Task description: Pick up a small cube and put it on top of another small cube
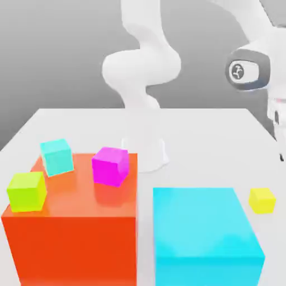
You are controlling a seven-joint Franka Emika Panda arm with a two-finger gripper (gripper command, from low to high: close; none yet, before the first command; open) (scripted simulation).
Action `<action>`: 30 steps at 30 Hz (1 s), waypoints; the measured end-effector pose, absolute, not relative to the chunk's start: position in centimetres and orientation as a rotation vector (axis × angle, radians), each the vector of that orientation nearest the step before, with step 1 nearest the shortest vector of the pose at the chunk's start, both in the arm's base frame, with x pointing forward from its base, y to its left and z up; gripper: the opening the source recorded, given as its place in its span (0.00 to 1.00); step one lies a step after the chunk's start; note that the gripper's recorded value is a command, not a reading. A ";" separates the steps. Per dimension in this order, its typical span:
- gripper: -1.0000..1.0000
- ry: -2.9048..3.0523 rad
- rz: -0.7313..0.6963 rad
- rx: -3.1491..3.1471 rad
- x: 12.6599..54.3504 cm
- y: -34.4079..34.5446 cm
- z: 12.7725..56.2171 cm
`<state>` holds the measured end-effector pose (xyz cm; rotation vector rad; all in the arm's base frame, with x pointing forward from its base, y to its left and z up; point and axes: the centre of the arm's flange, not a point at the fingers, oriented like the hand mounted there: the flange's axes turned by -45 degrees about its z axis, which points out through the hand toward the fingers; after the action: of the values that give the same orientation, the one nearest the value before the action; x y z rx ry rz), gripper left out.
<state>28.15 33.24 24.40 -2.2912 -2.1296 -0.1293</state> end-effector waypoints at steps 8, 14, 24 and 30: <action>0.50 -2.294 -0.001 -2.146 24.7 33.3 14.0; 0.00 -2.295 0.001 -2.146 24.6 33.3 13.2; 0.00 -2.233 -0.002 -2.223 28.3 31.1 21.5; 0.00 -2.020 -0.006 -2.441 37.8 21.2 30.1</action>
<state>37.81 21.17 30.12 -2.4405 -2.0203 -0.0057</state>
